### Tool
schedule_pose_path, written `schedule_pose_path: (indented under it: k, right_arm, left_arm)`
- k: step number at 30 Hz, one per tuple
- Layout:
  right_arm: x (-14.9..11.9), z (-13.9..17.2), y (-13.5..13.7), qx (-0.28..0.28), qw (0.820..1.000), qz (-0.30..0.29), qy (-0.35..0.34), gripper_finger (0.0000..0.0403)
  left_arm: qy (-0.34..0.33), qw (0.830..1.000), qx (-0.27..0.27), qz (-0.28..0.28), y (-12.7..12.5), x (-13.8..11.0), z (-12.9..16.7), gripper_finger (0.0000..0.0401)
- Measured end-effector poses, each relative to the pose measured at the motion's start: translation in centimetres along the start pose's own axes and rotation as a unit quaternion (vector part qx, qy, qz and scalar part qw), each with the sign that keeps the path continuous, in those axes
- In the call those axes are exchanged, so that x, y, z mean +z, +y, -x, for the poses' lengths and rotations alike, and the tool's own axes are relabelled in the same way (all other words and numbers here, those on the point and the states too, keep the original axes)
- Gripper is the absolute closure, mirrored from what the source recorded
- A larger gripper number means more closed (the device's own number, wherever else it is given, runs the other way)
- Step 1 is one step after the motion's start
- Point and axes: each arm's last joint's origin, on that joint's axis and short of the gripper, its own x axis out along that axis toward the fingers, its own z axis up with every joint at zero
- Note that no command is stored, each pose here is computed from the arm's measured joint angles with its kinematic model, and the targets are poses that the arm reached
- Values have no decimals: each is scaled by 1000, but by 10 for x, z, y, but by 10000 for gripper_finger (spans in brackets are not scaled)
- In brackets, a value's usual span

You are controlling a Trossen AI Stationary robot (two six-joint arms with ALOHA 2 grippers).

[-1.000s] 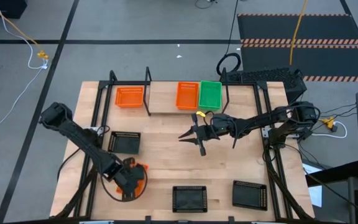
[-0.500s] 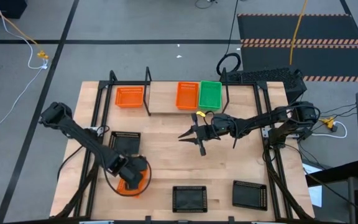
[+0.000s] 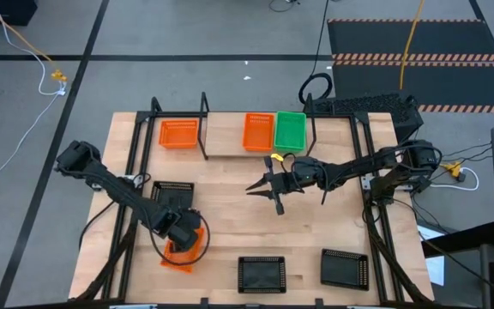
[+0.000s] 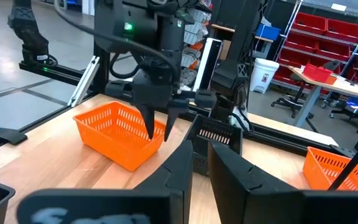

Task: Stack baskets on shelf by color
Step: Stack the bottom orange bin on top of the orange bin on the shelf

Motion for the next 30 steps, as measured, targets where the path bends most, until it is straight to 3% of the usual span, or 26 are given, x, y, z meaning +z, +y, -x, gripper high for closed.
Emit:
schedule_pose_path:
  k: [5, 9, 12, 16, 20, 23, 27, 30]
  right_arm:
    - [0, 0, 0, 0, 1000, 0, 0, 360]
    - [0, 0, 0, 2, 1000, -10, 0, 360]
    - [0, 0, 3, 23, 1000, -13, -3, 360]
    - [2, -2, 12, 70, 997, -8, -10, 360]
    - [1, -4, 26, 94, 996, 8, 3, 360]
    - [3, -5, 38, 112, 993, 27, 1, 360]
    - [11, -12, 45, 83, 996, 12, 23, 351]
    - [28, -23, 40, 90, 993, -11, 77, 323]
  left_arm:
    - [7, 1000, -8, -2, 2, -1, -4, 274]
    - [24, 997, -52, 48, 5, 3, -8, 277]
    - [32, 990, -89, 107, 9, 7, -14, 306]
    - [49, 979, -113, 163, 12, 11, -15, 383]
    - [53, 974, -117, 187, 17, 15, -14, 385]
    - [47, 967, -134, 212, 20, 27, -2, 390]
    - [27, 966, -136, 216, 29, 41, 32, 391]
    - [2, 967, -85, 242, 48, 51, 60, 389]
